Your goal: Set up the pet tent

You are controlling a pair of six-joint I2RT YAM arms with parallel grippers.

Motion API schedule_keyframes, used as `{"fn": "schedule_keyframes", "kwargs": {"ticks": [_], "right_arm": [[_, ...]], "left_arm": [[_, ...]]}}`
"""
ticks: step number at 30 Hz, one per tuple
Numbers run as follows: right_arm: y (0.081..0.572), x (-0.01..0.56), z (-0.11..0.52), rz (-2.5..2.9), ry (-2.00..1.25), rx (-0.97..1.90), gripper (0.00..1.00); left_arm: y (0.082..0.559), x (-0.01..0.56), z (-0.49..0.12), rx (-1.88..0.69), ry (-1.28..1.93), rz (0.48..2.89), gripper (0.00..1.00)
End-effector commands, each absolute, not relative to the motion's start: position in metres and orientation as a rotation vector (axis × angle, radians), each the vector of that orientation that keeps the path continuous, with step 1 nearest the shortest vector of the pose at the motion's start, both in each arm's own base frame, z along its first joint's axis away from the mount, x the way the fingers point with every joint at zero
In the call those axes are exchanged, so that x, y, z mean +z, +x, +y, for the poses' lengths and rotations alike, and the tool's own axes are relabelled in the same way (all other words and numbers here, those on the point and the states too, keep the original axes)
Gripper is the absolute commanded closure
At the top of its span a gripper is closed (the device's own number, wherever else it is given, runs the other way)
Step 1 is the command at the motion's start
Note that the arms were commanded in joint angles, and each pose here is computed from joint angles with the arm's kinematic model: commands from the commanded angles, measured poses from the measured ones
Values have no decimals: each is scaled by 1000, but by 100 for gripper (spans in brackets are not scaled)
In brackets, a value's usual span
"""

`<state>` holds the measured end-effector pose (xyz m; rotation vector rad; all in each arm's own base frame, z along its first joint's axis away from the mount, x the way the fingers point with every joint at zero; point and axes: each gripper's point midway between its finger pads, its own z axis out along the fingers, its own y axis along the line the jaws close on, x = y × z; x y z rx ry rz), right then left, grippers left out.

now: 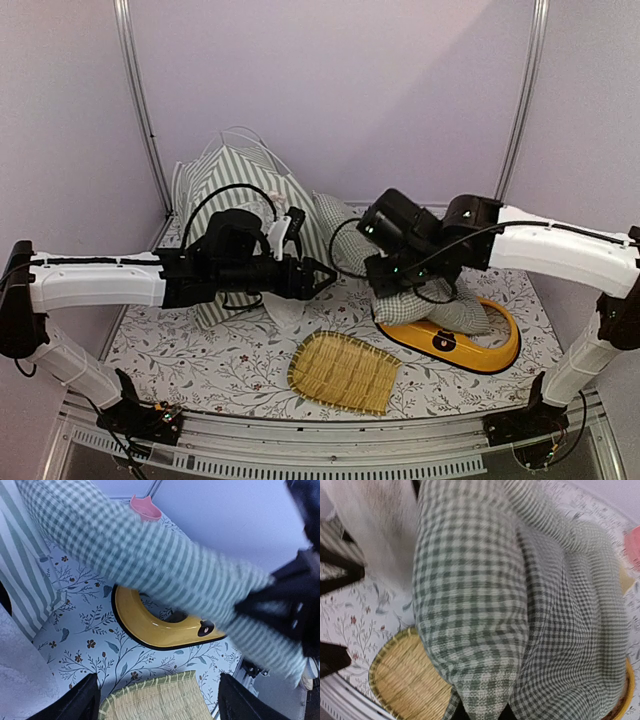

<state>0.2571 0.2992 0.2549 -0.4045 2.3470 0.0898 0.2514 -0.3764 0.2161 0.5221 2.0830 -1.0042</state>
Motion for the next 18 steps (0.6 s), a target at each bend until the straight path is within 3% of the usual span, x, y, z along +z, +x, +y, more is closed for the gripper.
{"fn": "schedule_keyframes", "kwargs": {"ticks": [1, 3, 5, 8, 11, 18], "right_arm": [[190, 168, 387, 2535, -595, 599, 99], [174, 151, 401, 2561, -616, 742, 81], [173, 156, 402, 2542, -605, 784, 52], [181, 176, 391, 2466, -561, 769, 26], [196, 202, 376, 2389, -518, 760, 13], [259, 216, 305, 2335, -345, 661, 2]], "left_arm": [[258, 197, -361, -965, 464, 2128, 19], [256, 187, -356, -949, 453, 2152, 19], [255, 177, -351, -924, 443, 2176, 19], [253, 163, -342, -890, 423, 2206, 19], [252, 154, -335, -865, 406, 2225, 19], [246, 142, -324, -850, 357, 2260, 19]]}}
